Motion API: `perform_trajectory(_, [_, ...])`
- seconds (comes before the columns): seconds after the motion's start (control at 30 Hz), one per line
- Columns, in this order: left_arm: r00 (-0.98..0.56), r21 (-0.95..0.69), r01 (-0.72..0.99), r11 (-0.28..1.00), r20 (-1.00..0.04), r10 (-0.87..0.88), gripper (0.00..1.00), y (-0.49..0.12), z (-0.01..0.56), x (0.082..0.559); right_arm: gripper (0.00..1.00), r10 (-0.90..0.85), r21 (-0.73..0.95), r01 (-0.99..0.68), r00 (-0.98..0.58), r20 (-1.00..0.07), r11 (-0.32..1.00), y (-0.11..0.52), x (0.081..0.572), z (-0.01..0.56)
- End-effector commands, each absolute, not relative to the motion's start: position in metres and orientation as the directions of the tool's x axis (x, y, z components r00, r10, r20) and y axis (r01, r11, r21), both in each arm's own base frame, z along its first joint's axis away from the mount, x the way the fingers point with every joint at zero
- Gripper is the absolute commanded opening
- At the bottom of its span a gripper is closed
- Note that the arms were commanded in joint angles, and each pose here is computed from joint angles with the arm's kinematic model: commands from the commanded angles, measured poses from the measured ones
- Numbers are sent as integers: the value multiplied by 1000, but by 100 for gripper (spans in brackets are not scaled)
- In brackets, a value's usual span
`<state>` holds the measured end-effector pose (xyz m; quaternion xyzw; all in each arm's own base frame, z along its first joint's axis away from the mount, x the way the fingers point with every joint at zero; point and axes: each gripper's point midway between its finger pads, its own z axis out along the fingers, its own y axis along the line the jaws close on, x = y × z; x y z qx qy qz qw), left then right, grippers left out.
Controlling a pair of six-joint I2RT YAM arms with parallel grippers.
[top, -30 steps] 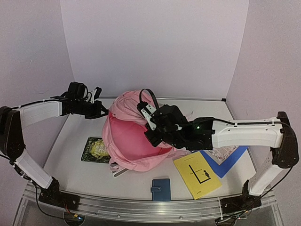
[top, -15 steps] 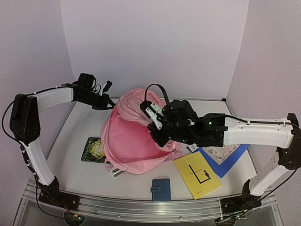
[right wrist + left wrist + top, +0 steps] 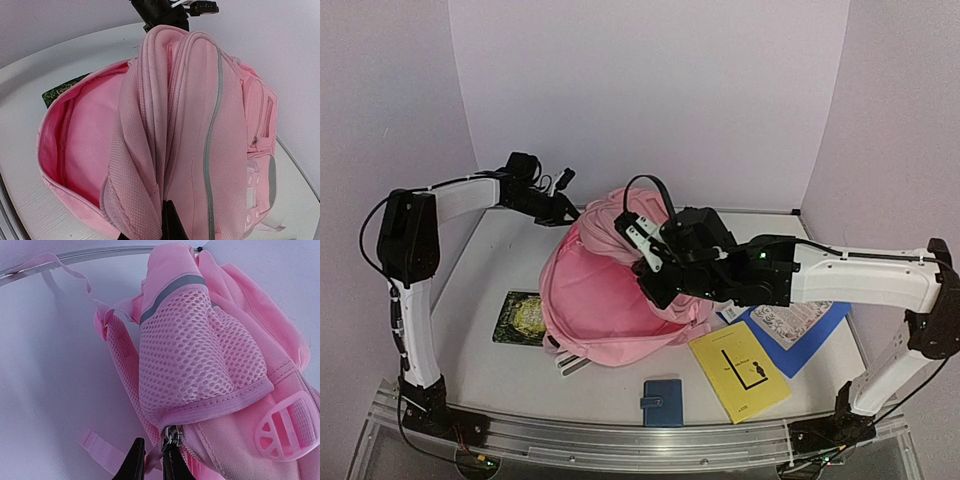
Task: Pack the student bag
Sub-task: Unzip the student bag at the center of the board.
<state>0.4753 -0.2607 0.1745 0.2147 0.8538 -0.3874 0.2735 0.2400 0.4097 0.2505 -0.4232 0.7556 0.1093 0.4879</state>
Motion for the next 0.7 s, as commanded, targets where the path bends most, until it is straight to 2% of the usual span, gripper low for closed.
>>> perform_trajectory(0.0, [-679, -435, 537, 722, -732, 64, 18, -225, 190, 537, 0, -366, -161, -797, -80, -927, 582, 441, 221, 318])
perform_trajectory(0.13, [-689, -428, 468, 773, -724, 16, 31, -214, 190, 540, 0, -306, -120, -692, -152, -940, 712, 431, 242, 321])
perform_trajectory(0.4, [-673, -339, 199, 919, -730, -124, 68, -155, 212, 521, 0, -149, -28, -431, -250, -957, 902, 402, 279, 325])
perform_trajectory(0.5, [-679, -352, 109, 930, -709, -188, 76, -137, 216, 499, 0, -99, -5, -348, -255, -962, 938, 392, 292, 331])
perform_trajectory(0.67, [-692, -445, 82, 892, -670, -270, 84, -135, 221, 452, 0, -90, -19, -265, -259, -962, 964, 393, 312, 325])
